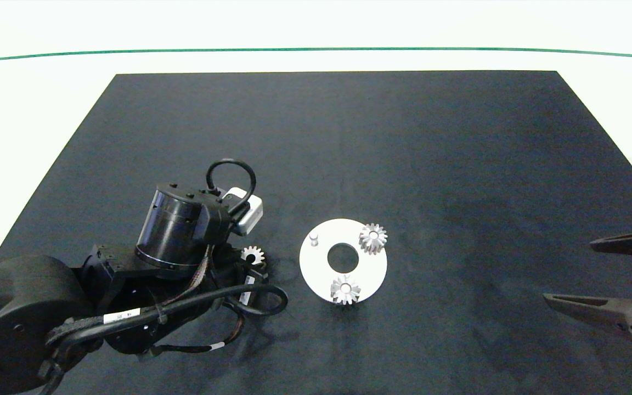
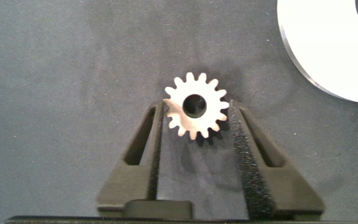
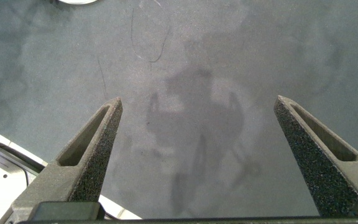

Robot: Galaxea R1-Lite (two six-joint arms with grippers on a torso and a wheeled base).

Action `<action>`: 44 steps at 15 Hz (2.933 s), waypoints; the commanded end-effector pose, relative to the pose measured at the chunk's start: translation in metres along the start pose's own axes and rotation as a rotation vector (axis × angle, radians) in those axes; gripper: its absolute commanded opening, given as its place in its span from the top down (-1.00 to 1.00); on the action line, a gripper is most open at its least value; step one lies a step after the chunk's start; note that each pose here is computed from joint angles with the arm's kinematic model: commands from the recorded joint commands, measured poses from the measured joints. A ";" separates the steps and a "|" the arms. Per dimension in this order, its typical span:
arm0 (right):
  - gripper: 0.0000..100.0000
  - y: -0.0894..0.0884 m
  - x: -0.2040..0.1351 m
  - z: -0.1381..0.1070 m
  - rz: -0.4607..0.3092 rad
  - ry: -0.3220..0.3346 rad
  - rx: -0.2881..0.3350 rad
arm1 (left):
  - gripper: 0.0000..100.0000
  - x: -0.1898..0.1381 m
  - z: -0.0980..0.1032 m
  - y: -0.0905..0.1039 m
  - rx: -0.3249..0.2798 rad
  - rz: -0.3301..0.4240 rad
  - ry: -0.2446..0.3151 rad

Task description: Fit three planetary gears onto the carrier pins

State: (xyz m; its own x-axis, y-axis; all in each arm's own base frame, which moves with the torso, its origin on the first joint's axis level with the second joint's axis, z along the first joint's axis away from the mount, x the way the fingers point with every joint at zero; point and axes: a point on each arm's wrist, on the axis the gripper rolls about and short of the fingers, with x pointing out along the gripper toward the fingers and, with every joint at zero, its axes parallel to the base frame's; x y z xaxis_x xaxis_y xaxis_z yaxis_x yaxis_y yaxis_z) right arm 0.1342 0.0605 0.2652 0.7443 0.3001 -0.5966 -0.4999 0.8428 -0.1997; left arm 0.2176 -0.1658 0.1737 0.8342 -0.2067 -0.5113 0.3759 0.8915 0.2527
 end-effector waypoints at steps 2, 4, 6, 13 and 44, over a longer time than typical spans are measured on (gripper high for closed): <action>-1.00 0.000 -0.001 0.000 0.003 0.001 -0.003 | 1.00 -0.004 0.004 0.004 -0.009 0.009 -0.021; -1.00 0.000 -0.001 0.000 0.003 -0.002 -0.003 | 1.00 -0.010 0.009 0.007 -0.016 0.012 -0.041; -1.00 0.000 -0.002 0.000 0.002 -0.005 -0.002 | 1.00 -0.018 0.017 0.011 -0.012 0.011 -0.029; -1.00 0.000 -0.008 -0.001 -0.001 -0.025 -0.009 | 1.00 -0.023 0.020 0.012 -0.004 0.010 -0.007; -1.00 0.006 -0.020 -0.003 0.025 -0.068 -0.035 | -1.00 -0.032 0.003 0.019 -0.093 0.021 0.028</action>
State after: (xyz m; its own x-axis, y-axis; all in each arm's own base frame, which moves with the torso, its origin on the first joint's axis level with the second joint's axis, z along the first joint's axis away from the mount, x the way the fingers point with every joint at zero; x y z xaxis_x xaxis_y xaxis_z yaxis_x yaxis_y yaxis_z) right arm 0.1147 0.0582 0.2741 0.7614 0.3524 -0.5441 -0.5314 0.8201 -0.2124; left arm 0.1984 -0.1434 0.1989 0.8311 -0.1801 -0.5261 0.3185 0.9298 0.1847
